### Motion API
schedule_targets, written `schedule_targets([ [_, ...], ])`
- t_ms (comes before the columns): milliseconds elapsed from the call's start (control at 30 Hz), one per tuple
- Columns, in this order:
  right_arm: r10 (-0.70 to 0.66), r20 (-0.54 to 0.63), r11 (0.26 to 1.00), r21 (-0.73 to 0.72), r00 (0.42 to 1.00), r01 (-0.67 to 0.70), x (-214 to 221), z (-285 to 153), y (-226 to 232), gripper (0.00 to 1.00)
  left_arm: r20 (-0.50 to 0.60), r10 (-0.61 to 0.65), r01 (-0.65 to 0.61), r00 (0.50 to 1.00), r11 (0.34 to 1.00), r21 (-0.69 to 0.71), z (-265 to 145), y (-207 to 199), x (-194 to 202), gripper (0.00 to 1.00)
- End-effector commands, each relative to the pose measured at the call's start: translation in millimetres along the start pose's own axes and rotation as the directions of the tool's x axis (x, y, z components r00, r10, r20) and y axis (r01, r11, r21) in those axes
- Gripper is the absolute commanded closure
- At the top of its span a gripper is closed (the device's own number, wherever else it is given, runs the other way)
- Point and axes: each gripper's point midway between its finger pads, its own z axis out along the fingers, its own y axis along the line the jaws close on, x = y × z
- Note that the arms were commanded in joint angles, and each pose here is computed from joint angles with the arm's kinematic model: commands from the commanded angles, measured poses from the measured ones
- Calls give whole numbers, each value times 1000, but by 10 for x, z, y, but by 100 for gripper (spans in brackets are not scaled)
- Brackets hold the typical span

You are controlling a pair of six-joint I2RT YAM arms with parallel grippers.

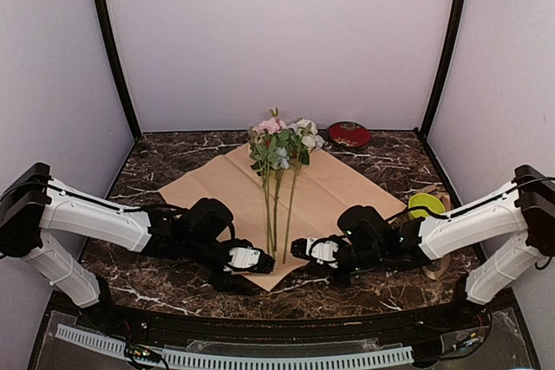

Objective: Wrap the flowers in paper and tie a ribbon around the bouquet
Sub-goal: Pass from the left arm to the right, then fold the flattened wrapping paper at the center of the board.

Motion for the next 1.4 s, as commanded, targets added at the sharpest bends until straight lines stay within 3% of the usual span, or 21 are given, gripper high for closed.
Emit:
schedule_targets([
  [0, 146, 34, 988, -52, 989, -144, -150, 12, -117, 100, -50, -1, -1, 999, 999, -38, -72, 26, 108, 29],
  [133, 223, 21, 973, -73, 975, -221, -152, 37, -222, 100, -87, 6, -12, 996, 997, -74, -63, 61, 216, 30],
  [300, 297, -6, 951, -86, 955, -296, -81, 71, -324, 100, -108, -33, 23, 994, 996, -91, -71, 109, 246, 39],
  [500, 412, -57, 906, -83, 909, -416, 53, 141, -480, 100, -122, -118, 99, 986, 983, -152, -188, 289, 340, 34],
  [833, 459, -100, 882, -70, 883, -467, 106, 231, -605, 100, -3, -326, 324, 945, 940, -103, -360, 352, 126, 31],
  [1000, 474, -92, 874, -69, 875, -481, 86, 225, -643, 100, 100, -463, 474, 880, 866, -159, -462, 521, 31, 26],
  [1133, 477, -87, 873, -67, 875, -483, 59, 236, -669, 100, 138, -595, 611, 792, 767, -197, -436, 616, 124, 26],
  [1267, 478, -82, 873, -62, 874, -483, 34, 247, -705, 100, 127, -682, 691, 721, 689, -219, -342, 631, 316, 33],
  [1367, 480, -86, 873, -51, 873, -485, 42, 259, -733, 100, 121, -707, 713, 697, 666, -219, -268, 634, 383, 42],
])
